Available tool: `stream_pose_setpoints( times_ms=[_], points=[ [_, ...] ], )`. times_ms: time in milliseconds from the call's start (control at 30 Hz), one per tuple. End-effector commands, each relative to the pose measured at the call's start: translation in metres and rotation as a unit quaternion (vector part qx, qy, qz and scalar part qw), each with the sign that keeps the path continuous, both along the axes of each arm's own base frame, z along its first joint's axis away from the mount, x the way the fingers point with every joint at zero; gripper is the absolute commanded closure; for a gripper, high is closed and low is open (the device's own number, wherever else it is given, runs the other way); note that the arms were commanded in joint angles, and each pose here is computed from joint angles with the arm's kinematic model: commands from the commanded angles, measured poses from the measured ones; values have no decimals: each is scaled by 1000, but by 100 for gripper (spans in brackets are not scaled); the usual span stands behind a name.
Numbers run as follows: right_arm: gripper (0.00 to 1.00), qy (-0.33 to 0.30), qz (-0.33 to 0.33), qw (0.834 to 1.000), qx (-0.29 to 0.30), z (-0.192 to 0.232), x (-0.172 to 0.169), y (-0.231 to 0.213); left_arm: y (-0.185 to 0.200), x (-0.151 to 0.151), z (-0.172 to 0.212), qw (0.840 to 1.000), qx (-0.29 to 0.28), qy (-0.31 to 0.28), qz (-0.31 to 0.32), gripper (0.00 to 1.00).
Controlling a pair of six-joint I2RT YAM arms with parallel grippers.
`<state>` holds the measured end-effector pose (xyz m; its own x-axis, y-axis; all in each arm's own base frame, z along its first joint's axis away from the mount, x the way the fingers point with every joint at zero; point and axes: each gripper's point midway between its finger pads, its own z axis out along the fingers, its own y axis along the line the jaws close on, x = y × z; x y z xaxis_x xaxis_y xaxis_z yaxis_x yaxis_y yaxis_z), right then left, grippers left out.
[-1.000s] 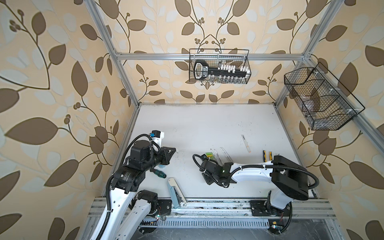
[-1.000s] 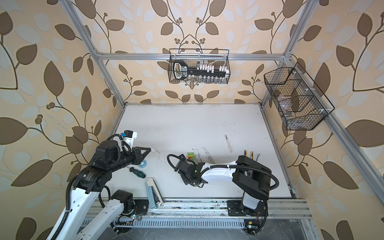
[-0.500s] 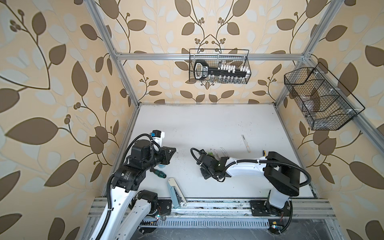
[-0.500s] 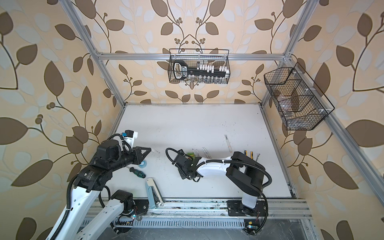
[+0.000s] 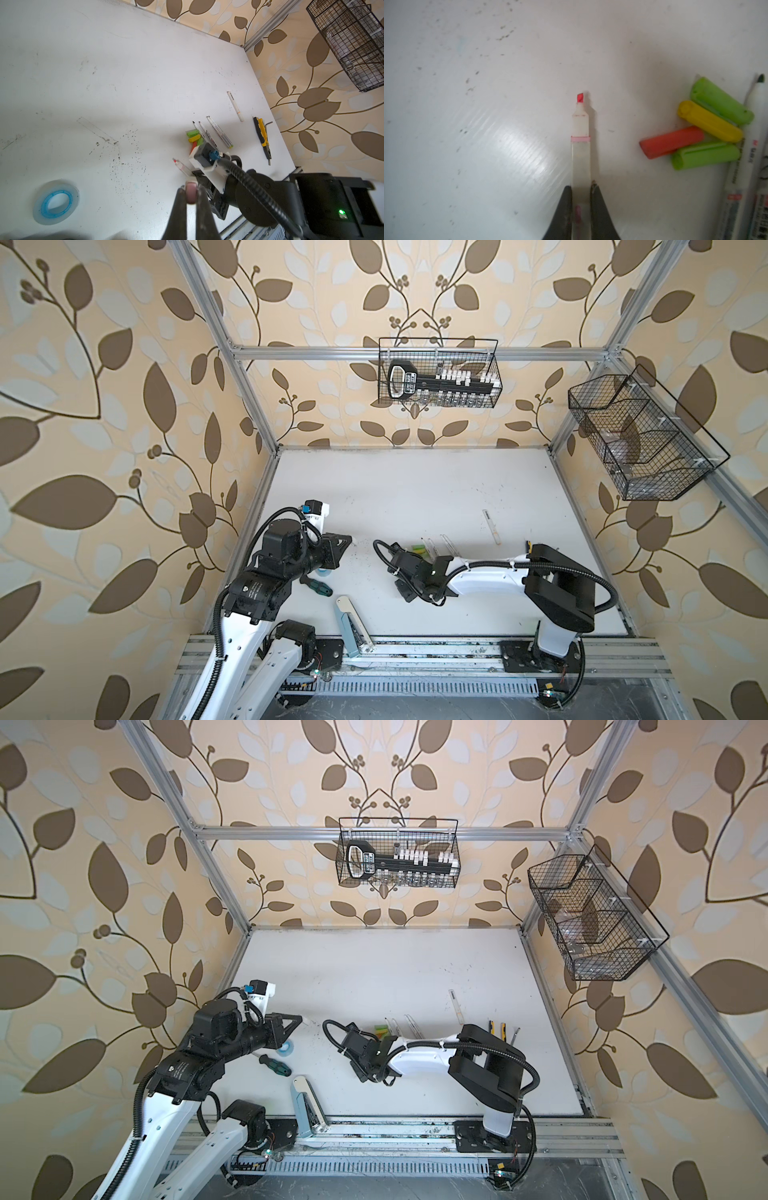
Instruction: Insert the pens into the pen caps
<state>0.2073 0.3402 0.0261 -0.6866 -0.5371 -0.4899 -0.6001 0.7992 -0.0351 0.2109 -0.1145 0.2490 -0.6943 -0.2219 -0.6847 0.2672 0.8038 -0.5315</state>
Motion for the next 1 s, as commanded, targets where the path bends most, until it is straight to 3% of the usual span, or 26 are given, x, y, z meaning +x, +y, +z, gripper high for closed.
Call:
stream_pose_setpoints(
  times_ms=[0,133,433,667,967],
  points=[
    [89,-52,26,998,17,26,1,6,-3,2,3,1000,-8,-10,-13,100],
    [90,-91,49,994,46,45,-6,11,-8,0,5,999,-18,-12,-27,100],
    [89,-205,112,950,207,126,-38,11,-31,-11,18,992,-71,-24,-97,100],
    [90,-240,133,937,216,150,-50,9,-52,-25,30,977,-129,-26,-169,100],
    [90,-270,113,932,216,166,-42,5,-62,-29,28,968,-147,-6,-201,100]
  ],
)
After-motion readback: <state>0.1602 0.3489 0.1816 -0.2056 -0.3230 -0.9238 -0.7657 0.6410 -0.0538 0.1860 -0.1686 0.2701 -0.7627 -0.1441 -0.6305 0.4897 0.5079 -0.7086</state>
